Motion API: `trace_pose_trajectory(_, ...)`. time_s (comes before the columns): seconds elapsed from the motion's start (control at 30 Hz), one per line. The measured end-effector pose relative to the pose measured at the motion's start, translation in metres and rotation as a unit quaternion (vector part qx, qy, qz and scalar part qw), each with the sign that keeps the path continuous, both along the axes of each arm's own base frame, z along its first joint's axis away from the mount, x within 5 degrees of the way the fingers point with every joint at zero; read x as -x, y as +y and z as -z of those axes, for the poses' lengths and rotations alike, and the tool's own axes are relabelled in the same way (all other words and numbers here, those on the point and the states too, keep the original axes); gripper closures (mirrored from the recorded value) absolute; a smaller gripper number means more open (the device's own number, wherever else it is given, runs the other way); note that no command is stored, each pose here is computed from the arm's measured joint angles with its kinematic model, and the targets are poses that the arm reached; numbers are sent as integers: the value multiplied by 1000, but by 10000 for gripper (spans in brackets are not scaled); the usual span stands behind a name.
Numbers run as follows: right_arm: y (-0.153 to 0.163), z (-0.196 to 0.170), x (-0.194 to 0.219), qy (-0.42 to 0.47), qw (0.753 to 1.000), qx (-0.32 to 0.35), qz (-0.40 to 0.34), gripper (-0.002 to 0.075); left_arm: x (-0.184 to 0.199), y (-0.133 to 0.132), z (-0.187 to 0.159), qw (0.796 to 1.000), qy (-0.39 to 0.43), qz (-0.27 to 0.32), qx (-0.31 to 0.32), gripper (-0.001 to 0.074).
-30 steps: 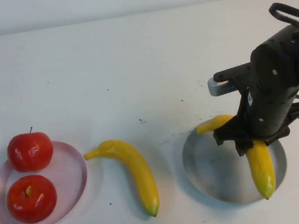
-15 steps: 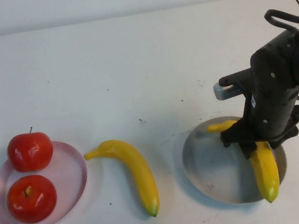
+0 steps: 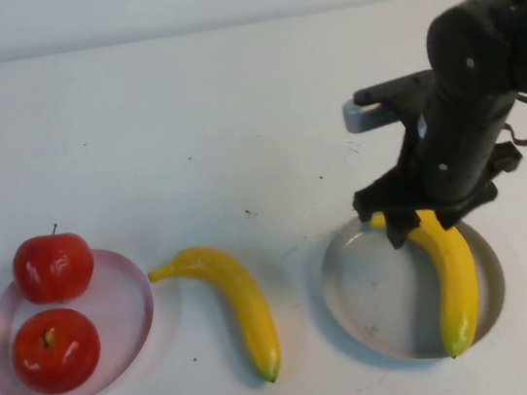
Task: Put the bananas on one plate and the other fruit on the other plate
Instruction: Put another type of fruit in the right plate
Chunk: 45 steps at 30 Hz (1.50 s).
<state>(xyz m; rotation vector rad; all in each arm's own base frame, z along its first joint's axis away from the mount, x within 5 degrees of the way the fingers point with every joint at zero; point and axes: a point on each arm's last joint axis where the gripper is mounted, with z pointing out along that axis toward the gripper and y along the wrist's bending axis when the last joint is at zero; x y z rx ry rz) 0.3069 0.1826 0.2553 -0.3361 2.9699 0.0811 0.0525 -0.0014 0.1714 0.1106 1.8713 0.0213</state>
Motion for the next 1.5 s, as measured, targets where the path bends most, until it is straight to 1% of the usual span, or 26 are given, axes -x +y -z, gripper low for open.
trace_pose_trajectory(0.1, 25, -23, 5, -21, 998, -16, -54, 309, 0, 0, 0, 1000, 0, 0, 0, 731)
trace_pose_trajectory(0.17, 46, -32, 8, -31, 995, -25, -94, 309, 0, 0, 0, 1000, 0, 0, 0, 731)
trace_pose_trajectory(0.23, 69, -34, 12, -36, 991, -30, -127, 309, 0, 0, 0, 1000, 0, 0, 0, 731)
trace_pose_trajectory(0.37, 114, -22, 17, -33, 982, -29, -184, 309, 0, 0, 0, 1000, 0, 0, 0, 731)
trace_pose_trajectory(0.47, 146, -6, 15, -31, 974, -25, -221, 309, 0, 0, 0, 1000, 0, 0, 0, 731)
trace_pose_trajectory(0.57, 167, 12, 10, -29, 971, -22, -236, 309, 0, 0, 0, 1000, 0, 0, 0, 731)
trace_pose_trajectory(0.67, 180, 28, -1, -32, 970, -16, -240, 309, 0, 0, 0, 1000, 0, 0, 0, 731)
trace_pose_trajectory(0.93, 196, 56, -19, -46, 969, 2, -243, 313, 0, 0, 0, 1000, 0, 0, 0, 731)
trace_pose_trajectory(1.0, 197, 60, -20, -44, 969, 5, -243, 331, 0, 0, 0, 1000, 0, 0, 0, 731)
trace_pose_trajectory(1.1, 197, 62, -21, -43, 969, 9, -243, 417, 0, 0, 0, 1000, 0, 0, 0, 731)
trace_pose_trajectory(1.23, 196, 60, -23, -50, 973, 11, -225, 416, 0, 0, 0, 1000, 0, 0, 0, 731)
trace_pose_trajectory(1.37, 193, 46, -23, -58, 979, 0, -193, 416, 0, 0, 0, 1000, 0, 0, 0, 731)
trace_pose_trajectory(1.5, 183, 4, -19, -88, 983, -28, -162, 416, 0, 0, 0, 1000, 0, 0, 0, 731)
